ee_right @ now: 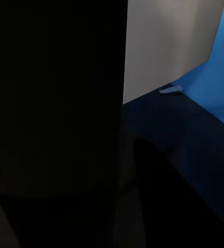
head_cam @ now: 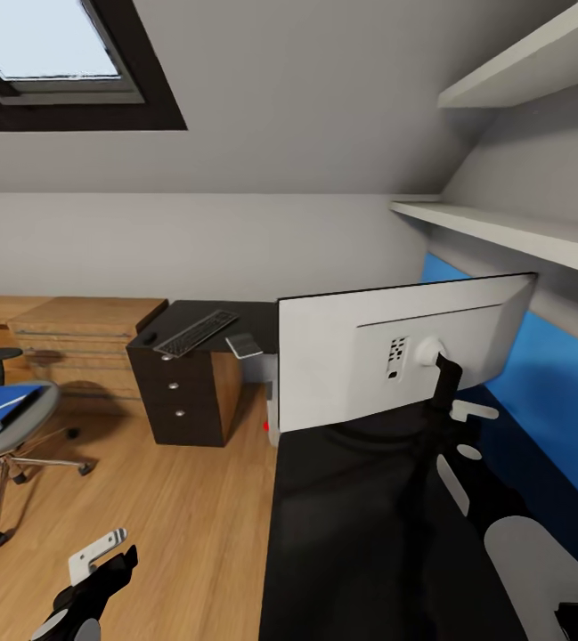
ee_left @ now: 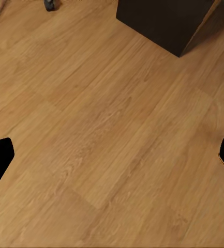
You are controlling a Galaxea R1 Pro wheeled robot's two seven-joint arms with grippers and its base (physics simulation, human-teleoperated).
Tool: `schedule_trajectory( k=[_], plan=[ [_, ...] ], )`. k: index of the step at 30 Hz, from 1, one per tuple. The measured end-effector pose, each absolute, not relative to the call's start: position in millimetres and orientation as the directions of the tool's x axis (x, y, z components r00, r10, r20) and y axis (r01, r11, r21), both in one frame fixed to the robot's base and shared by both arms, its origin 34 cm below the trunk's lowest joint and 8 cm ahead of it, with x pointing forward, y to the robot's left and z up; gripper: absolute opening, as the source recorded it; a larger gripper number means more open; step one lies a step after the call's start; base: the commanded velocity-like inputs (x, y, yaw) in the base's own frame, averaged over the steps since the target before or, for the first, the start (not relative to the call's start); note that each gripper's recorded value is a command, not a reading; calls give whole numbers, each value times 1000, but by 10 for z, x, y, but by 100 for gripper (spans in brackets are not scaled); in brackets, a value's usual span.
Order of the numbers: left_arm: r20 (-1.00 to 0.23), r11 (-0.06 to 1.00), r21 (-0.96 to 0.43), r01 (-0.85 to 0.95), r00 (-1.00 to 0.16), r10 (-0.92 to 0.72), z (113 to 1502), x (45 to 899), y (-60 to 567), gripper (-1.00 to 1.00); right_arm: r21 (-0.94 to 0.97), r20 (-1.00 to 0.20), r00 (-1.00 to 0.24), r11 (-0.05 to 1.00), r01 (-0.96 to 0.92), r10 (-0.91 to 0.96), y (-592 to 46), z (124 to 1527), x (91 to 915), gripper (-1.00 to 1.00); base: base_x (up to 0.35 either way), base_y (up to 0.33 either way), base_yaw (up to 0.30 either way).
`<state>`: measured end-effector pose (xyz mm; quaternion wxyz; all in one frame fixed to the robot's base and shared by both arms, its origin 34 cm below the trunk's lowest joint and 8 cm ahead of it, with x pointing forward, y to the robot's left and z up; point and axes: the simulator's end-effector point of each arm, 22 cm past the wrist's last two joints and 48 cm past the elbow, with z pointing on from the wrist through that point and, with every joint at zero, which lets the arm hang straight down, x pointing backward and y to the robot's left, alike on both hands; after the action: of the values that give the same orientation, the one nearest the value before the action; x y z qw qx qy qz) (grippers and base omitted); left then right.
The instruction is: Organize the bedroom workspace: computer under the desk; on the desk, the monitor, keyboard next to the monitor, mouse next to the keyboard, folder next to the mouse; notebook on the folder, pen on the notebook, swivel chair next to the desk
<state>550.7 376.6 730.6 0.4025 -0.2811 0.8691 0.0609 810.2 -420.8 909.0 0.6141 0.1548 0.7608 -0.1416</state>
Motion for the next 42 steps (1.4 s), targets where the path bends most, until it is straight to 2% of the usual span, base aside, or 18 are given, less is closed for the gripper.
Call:
schedule_trajectory(
  k=[11,12,31,42],
  plan=[
    [-734,834,-119,-539,-518,-439,7304,5509,3770,100,-27,-978,-199,912,410,60,-4214,9086,8104,-100,67,-3,0],
    [-734,834,-119,-539,-518,-440,7304,5509,3769,100,-27,-978,-199,912,410,60,-4214,9086,8104,100,4,0,0],
    [-734,834,-120,-538,-518,-439,7305,5510,3768,100,-30,-979,-195,906,421,58,-4242,9107,8097,100,-1,0,0],
    [-733,835,-119,-538,-519,-439,7302,5511,3773,100,-30,-979,-195,906,422,58,-4243,9102,8099,100,-187,132,0]
  ],
)
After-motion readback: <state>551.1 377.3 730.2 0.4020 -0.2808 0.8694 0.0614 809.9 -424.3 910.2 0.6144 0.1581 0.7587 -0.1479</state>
